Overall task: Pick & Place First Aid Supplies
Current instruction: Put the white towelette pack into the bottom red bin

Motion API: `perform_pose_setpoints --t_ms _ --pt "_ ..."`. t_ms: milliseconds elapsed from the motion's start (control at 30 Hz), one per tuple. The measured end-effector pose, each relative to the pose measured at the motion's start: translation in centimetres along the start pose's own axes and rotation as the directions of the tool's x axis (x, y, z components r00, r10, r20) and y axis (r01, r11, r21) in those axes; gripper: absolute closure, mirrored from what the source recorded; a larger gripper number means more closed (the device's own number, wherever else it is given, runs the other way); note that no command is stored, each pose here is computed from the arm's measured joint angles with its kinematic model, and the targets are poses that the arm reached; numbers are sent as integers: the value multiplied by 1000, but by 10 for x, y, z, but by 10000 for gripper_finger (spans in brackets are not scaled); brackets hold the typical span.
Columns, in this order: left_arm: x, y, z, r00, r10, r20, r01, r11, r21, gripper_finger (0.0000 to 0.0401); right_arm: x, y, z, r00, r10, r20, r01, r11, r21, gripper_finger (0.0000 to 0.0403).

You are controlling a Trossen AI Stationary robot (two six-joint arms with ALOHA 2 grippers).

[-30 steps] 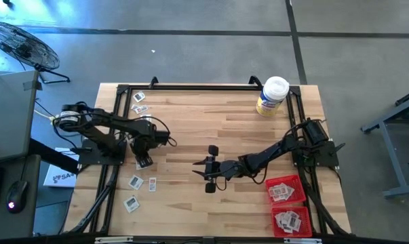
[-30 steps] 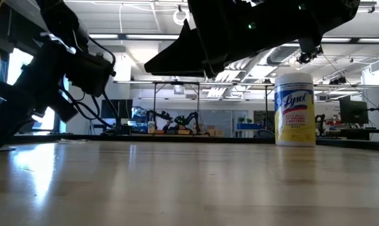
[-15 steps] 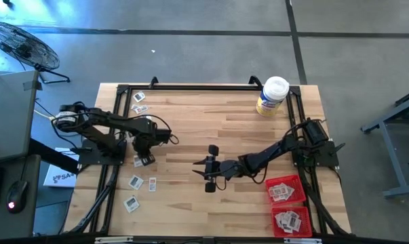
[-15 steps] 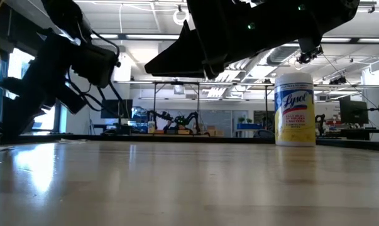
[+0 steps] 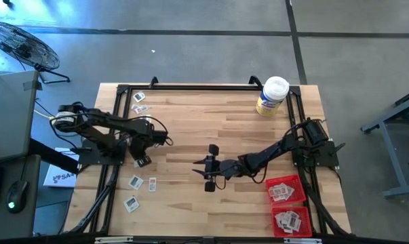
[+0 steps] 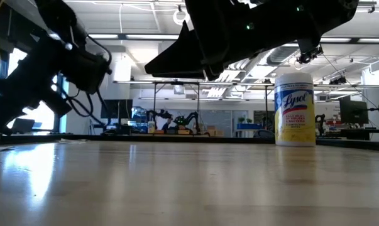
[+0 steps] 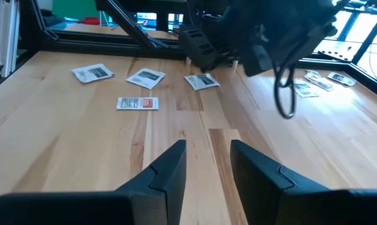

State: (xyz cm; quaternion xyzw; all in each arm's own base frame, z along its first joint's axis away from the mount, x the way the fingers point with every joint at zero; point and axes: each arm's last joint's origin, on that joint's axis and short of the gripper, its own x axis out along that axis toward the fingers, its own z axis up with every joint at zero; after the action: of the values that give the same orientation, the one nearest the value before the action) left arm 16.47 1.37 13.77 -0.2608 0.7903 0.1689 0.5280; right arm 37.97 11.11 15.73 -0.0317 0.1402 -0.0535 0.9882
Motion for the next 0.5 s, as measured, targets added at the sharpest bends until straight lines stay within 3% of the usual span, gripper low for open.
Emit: perform_pose_setpoints --t_ms 233,500 --pt "19 5 -3 999 -44 -12 44 999 -1 314 0 0 0 1000 -1 0 1 1000 0 284" --pt "11 -1 4 998 -51 44 51 999 -5 314 1 -3 0 1000 -8 0 8 1000 2 284"
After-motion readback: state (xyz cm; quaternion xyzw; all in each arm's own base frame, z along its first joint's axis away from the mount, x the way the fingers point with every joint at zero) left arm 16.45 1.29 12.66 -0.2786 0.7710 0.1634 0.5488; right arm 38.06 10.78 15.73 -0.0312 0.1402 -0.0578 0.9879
